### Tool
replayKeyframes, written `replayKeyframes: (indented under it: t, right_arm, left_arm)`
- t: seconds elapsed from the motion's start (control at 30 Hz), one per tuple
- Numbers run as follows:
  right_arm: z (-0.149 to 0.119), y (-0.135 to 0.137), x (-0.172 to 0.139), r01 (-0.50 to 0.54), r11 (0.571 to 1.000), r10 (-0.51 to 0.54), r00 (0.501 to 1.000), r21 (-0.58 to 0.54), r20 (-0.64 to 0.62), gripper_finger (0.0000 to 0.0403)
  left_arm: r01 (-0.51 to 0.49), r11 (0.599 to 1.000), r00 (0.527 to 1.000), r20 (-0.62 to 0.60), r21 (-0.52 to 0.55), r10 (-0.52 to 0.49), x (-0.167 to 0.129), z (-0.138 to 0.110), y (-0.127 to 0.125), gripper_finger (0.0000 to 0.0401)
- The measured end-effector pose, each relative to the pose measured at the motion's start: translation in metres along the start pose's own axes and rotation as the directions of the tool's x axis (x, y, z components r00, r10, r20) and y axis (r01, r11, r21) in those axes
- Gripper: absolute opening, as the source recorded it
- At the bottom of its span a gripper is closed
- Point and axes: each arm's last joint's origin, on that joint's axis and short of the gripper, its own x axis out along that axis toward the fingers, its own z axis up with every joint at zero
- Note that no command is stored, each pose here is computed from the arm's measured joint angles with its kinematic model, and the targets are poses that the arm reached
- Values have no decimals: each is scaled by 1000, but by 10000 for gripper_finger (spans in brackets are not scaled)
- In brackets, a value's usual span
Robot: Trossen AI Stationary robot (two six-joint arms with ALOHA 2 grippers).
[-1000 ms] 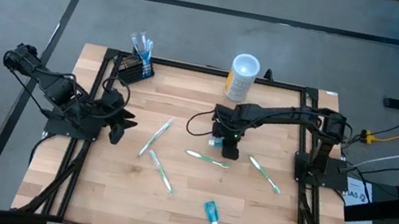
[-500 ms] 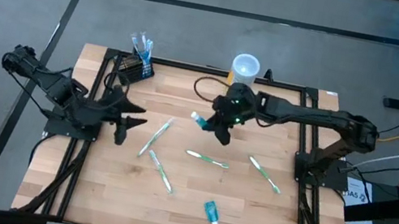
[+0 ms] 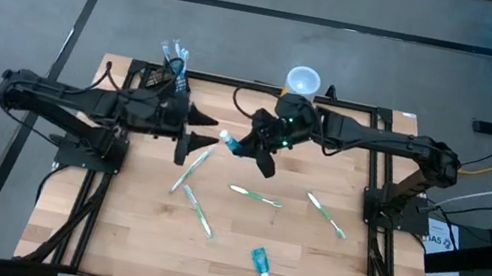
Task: Pick & Place toothbrushing station
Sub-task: Put the blue mouthwash bottle into the middle section of the black organizer
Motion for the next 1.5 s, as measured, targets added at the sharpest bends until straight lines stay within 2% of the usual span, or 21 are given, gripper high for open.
replayKeyframes:
  t: [0.23, 0.4, 0.53, 0.9, 1.03, 1.5]
  right_arm:
    - [-1, 2, 1, 26, 1000, -26, 1000, -5, 4, 74]
    - [-1, 3, 2, 29, 1000, -29, 1000, -7, 3, 74]
    - [-1, 3, 2, 29, 999, -29, 1000, -14, 1, 74]
    - [-1, 3, 2, 36, 999, -36, 999, -26, 4, 74]
    - [-1, 3, 2, 36, 999, -36, 999, -25, 1, 74]
    - [0, 3, 2, 38, 999, -38, 999, -16, 18, 77]
  left_arm:
    - [78, 997, 995, -57, -14, -79, 16, -5, 1, 256]
    - [71, 997, 997, 11, -14, -71, 22, 0, 1, 239]
    - [48, 998, 999, 8, -28, -48, 23, 1, 6, 211]
    - [70, 997, 998, -7, -35, -70, 23, 0, 7, 117]
    - [68, 997, 998, -12, -35, -69, 24, -1, 7, 95]
    - [50, 998, 999, -10, -39, -50, 23, 0, 7, 94]
